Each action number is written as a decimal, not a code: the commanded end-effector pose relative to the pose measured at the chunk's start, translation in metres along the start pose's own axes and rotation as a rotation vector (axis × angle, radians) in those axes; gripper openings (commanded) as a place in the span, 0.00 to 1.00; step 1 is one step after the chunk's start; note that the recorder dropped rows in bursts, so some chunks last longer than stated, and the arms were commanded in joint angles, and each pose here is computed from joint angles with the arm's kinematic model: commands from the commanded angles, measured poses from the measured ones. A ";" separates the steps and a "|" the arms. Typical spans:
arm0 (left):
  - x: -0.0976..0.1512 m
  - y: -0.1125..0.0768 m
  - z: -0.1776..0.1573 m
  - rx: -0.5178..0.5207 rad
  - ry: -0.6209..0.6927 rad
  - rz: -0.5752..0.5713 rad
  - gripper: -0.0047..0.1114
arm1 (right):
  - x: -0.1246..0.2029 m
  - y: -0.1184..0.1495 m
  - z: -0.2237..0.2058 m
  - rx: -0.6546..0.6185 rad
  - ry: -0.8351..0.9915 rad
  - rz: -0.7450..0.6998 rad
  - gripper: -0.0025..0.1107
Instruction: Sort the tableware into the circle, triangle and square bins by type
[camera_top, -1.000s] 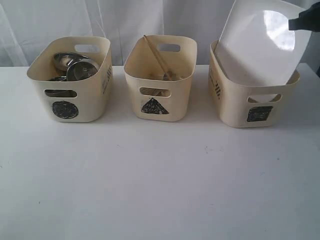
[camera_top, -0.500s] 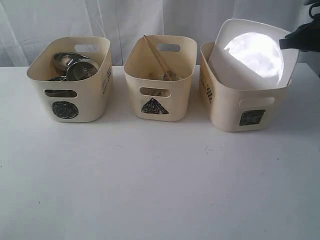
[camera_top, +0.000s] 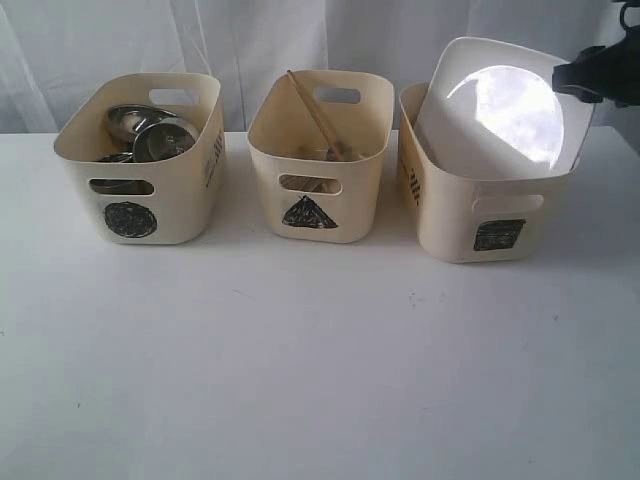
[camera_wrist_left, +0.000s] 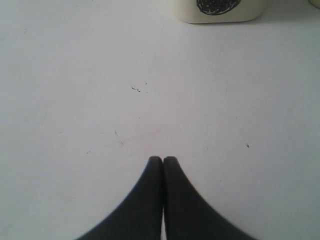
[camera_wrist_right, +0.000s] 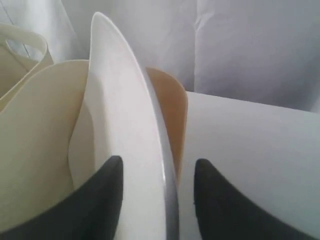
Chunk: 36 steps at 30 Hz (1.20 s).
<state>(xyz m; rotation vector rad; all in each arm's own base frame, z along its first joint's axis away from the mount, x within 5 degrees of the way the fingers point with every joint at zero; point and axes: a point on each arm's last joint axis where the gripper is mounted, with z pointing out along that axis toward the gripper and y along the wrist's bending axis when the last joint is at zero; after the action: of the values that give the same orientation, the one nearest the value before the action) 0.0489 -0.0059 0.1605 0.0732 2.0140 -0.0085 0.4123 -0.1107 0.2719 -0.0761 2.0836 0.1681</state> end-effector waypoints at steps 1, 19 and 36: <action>0.003 -0.001 0.000 0.010 0.025 -0.005 0.04 | -0.023 0.007 -0.024 0.021 -0.074 -0.017 0.41; 0.003 -0.001 0.000 0.010 0.025 -0.005 0.04 | -0.105 0.067 -0.177 -0.022 -0.463 0.343 0.02; 0.003 -0.001 0.000 0.010 0.025 -0.005 0.04 | 0.006 0.177 -0.240 -0.030 -0.610 0.143 0.02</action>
<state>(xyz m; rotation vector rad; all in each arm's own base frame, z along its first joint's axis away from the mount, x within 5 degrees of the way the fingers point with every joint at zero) 0.0489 -0.0059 0.1605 0.0732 2.0140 -0.0085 0.1921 0.0265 0.3965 0.2333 1.4915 0.3715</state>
